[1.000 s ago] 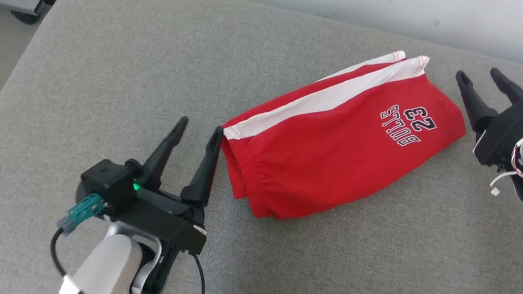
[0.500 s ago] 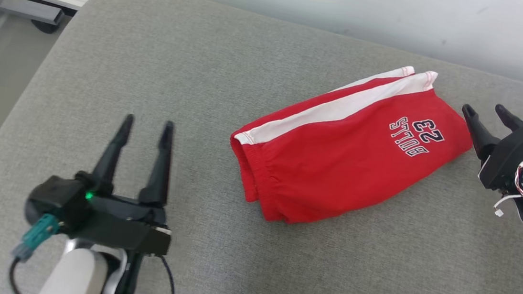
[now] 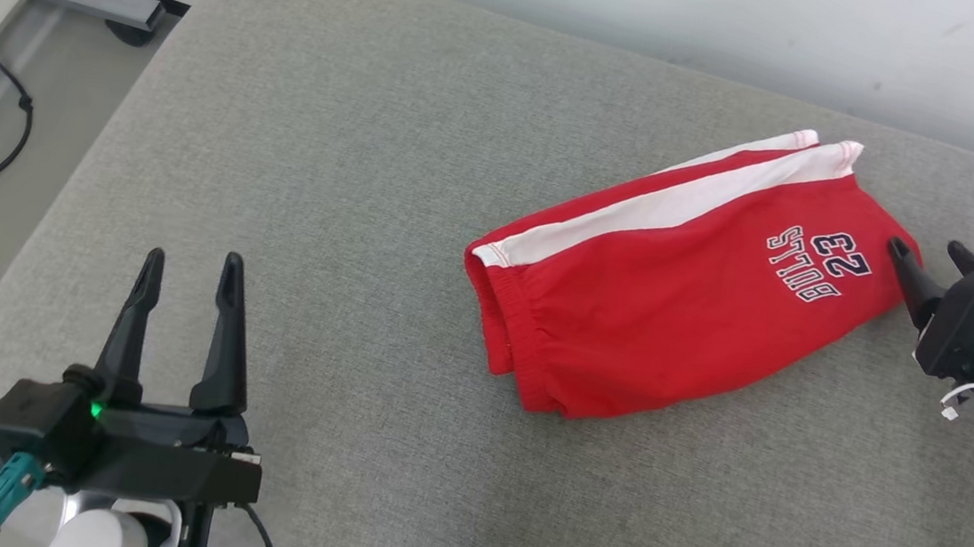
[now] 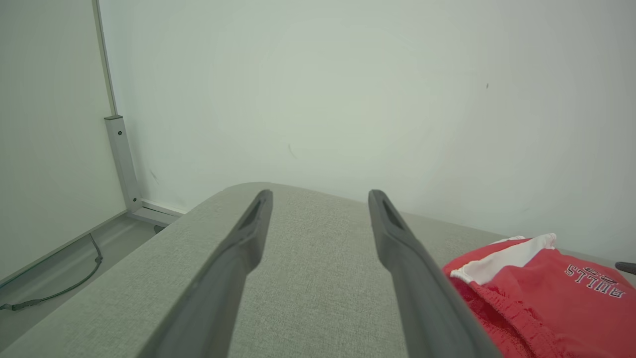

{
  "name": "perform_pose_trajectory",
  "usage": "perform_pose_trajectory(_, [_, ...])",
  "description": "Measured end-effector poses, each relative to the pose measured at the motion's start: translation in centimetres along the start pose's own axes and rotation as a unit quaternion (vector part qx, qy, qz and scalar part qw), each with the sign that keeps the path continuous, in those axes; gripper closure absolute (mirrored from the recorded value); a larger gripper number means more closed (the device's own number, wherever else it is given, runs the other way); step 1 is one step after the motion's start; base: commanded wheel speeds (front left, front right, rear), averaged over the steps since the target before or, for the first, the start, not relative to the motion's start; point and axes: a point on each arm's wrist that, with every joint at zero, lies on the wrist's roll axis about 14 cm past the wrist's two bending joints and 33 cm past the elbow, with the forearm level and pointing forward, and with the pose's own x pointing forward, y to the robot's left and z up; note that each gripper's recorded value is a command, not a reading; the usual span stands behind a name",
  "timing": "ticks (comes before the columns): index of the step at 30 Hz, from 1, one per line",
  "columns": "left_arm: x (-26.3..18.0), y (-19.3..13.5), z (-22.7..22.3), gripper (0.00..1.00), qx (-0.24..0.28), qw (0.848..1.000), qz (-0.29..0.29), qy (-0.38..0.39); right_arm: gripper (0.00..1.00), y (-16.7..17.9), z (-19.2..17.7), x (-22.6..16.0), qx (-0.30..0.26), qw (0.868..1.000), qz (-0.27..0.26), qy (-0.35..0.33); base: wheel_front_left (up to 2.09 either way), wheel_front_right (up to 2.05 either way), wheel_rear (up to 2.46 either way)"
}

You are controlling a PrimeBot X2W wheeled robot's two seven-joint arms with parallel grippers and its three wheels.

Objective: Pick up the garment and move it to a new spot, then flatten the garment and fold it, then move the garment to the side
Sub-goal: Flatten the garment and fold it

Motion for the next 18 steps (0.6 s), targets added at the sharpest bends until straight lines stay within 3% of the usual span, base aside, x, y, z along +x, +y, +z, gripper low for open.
perform_pose_trajectory(18, [-1.2, 1.8, -0.1, 0.0, 0.009, 1.0, 0.029, 0.007, 0.0, 1.7, -3.3, 2.7, 0.029, 0.995, 0.008, 0.099, 0.0, 0.0, 0.0])
